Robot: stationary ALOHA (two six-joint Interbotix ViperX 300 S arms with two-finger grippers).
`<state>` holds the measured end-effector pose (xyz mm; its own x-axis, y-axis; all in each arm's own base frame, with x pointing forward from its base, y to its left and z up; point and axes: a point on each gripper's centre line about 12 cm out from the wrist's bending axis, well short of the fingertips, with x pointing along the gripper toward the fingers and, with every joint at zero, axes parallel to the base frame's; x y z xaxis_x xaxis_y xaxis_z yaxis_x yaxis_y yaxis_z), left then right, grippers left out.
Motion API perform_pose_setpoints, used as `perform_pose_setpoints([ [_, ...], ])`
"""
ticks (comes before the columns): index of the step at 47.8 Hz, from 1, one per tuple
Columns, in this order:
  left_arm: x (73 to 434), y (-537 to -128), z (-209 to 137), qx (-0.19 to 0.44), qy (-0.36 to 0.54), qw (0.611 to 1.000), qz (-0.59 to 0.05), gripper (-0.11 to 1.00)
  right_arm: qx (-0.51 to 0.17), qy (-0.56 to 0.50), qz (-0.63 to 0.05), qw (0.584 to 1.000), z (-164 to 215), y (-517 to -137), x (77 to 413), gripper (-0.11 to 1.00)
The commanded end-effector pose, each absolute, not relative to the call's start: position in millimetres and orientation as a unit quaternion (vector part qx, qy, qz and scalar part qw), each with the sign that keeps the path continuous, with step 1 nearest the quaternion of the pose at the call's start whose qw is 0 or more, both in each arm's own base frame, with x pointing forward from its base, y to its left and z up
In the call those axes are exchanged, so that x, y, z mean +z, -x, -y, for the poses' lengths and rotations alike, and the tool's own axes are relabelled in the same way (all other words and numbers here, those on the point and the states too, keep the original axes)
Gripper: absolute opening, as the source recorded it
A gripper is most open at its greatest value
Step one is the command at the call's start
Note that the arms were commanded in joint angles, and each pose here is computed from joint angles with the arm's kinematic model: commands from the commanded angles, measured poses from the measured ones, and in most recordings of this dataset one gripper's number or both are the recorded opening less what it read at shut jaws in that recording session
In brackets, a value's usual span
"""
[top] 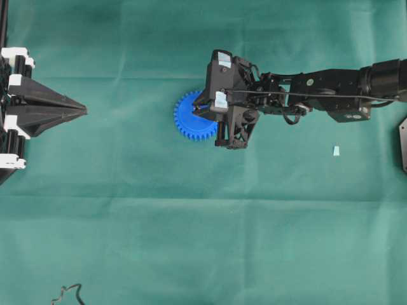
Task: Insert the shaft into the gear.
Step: 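Lower the shaft into the gear hole and open the right gripper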
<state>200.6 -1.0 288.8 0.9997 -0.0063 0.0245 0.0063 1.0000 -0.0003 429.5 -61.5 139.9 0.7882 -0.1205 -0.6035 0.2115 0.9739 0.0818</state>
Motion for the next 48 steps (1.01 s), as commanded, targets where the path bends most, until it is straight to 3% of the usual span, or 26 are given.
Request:
perform_pose_setpoints([
  [1,299,-203,1,-0.003,-0.001,1.0,0.025,0.02,-0.091,-0.073,-0.296,0.948,64,-432,149,0.17],
  [38,299,-203,1,-0.003,-0.001,1.0,0.025,0.02,-0.091,-0.073,-0.312,0.943,62,-425,138,0.18],
  [42,299,-203,1,-0.003,-0.001,1.0,0.025,0.02,-0.091,-0.073,-0.312,0.943,62,-425,137,0.31],
  [48,299,-203,1,-0.003,-0.001,1.0,0.024,0.02,-0.091,-0.073,-0.312,0.943,62,-425,137,0.71],
])
